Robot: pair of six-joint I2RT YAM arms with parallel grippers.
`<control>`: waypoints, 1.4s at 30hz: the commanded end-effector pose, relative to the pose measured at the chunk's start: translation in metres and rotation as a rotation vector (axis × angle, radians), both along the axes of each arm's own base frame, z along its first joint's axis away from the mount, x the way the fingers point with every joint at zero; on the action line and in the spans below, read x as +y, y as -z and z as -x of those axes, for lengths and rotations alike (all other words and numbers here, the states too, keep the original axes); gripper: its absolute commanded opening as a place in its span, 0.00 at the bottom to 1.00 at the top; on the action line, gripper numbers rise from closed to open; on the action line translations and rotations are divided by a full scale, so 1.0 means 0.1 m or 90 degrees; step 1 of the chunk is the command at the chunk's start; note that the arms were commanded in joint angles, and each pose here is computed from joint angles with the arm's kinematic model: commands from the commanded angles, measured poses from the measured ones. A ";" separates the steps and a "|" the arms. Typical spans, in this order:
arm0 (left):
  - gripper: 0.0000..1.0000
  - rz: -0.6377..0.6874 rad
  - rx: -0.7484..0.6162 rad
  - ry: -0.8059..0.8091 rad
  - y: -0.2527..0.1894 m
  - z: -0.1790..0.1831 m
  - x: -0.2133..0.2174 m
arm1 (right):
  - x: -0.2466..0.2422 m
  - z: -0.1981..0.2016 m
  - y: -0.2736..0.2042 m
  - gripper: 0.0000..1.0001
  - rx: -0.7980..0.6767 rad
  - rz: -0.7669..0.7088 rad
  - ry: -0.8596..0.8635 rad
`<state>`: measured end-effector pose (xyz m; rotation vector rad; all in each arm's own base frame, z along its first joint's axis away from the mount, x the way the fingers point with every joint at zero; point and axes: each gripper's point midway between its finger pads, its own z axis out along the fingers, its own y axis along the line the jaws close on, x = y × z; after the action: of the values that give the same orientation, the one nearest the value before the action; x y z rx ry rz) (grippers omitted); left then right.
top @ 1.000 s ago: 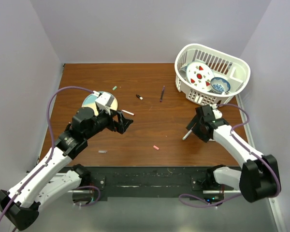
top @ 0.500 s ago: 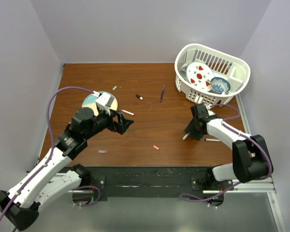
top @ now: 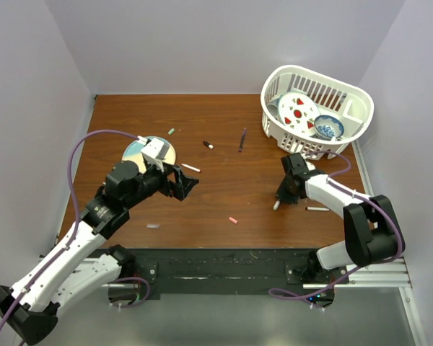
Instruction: Insert the pens into the pen caps
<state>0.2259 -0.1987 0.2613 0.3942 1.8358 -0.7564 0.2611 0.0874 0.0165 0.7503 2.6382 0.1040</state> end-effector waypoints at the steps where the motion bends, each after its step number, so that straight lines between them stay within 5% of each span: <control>1: 0.98 0.025 -0.011 -0.004 -0.10 -0.01 0.00 | 0.39 -0.14 -0.18 0.00 -0.060 -0.069 -0.148; 12: 0.94 0.113 0.124 0.053 0.16 -0.01 -0.39 | 0.81 0.03 -0.87 0.00 -0.253 -0.157 -0.326; 17: 0.91 0.113 0.183 0.106 0.21 -0.22 -0.72 | 1.19 0.24 -1.31 0.00 -0.367 -0.291 -0.416; 22: 0.85 0.206 0.191 0.195 0.04 -0.23 -1.05 | 1.43 0.41 -1.71 0.00 -0.465 -0.394 -0.461; 35: 0.73 0.194 0.202 0.209 0.31 -0.35 -1.30 | 1.76 0.52 -1.89 0.00 -0.478 -0.452 -0.508; 42: 0.59 0.187 0.205 0.219 0.33 -0.29 -1.37 | 1.83 0.57 -1.96 0.00 -0.491 -0.473 -0.512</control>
<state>0.2573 -0.3266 0.2058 0.3812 2.0233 -1.3318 0.2023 0.2626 0.1799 -0.2081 2.0406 1.2753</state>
